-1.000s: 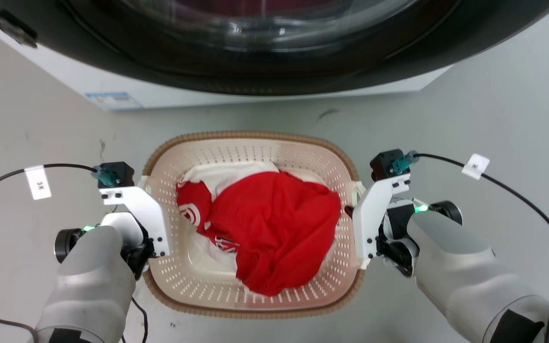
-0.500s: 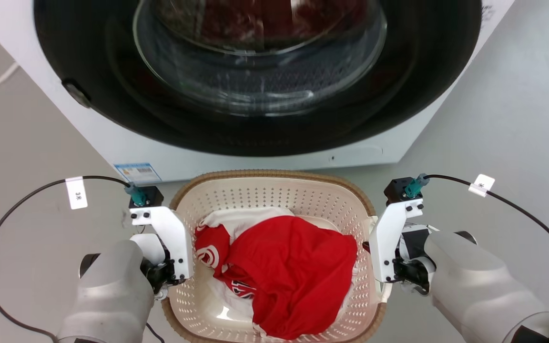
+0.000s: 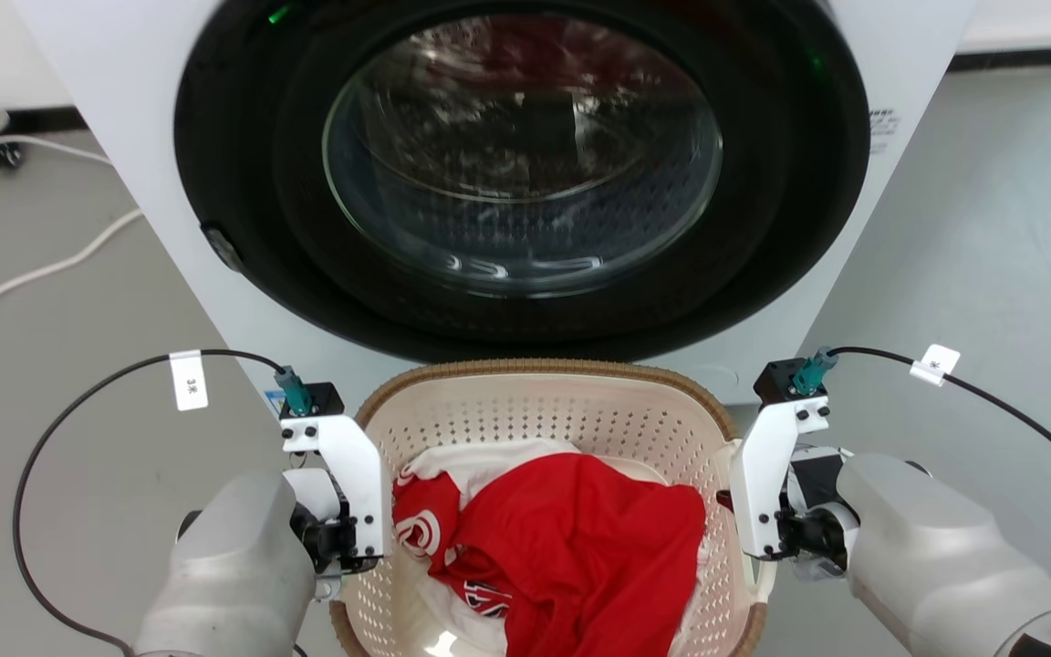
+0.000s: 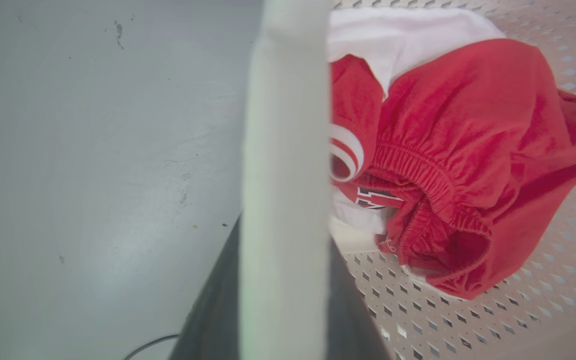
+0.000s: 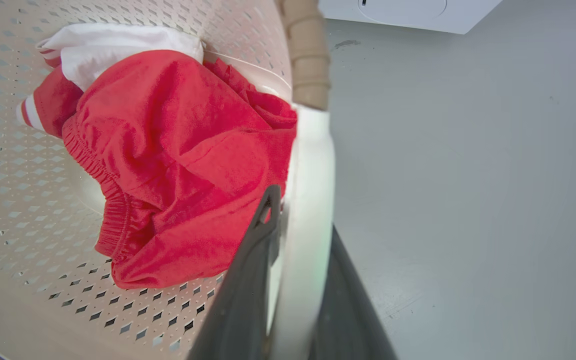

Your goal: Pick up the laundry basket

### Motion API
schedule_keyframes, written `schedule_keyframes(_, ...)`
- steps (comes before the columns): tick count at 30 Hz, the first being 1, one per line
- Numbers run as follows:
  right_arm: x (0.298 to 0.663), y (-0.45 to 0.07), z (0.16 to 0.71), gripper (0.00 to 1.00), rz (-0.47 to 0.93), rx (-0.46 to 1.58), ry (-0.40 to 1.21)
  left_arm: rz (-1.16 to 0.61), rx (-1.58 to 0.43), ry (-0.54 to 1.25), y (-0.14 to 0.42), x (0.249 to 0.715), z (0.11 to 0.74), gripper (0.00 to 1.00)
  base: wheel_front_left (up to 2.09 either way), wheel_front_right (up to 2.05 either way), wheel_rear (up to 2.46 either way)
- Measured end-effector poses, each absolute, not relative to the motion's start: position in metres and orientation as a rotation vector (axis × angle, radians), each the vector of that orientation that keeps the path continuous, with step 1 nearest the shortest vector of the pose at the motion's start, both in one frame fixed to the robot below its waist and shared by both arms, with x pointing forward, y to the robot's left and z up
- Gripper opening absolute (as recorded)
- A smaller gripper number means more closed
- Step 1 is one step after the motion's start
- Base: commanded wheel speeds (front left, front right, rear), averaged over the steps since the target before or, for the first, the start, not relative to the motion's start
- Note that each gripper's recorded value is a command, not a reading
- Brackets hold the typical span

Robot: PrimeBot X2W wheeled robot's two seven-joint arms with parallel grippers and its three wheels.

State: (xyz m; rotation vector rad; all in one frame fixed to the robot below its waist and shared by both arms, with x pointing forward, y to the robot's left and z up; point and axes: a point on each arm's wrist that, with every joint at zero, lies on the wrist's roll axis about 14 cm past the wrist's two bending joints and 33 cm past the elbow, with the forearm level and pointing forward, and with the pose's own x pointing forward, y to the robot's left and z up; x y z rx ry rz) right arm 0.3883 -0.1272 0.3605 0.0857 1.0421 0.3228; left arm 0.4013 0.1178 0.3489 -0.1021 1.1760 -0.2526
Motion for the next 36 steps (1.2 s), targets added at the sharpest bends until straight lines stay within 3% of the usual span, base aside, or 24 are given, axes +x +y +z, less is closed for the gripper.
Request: schedule_keyframes(36, 0.359, -0.125, 0.381, 0.0, 0.336, 0.063, 1.026, -0.27, -0.129, 1.219, 0.114, 0.353, 0.371, 0.0, 0.0, 0.0, 0.0)
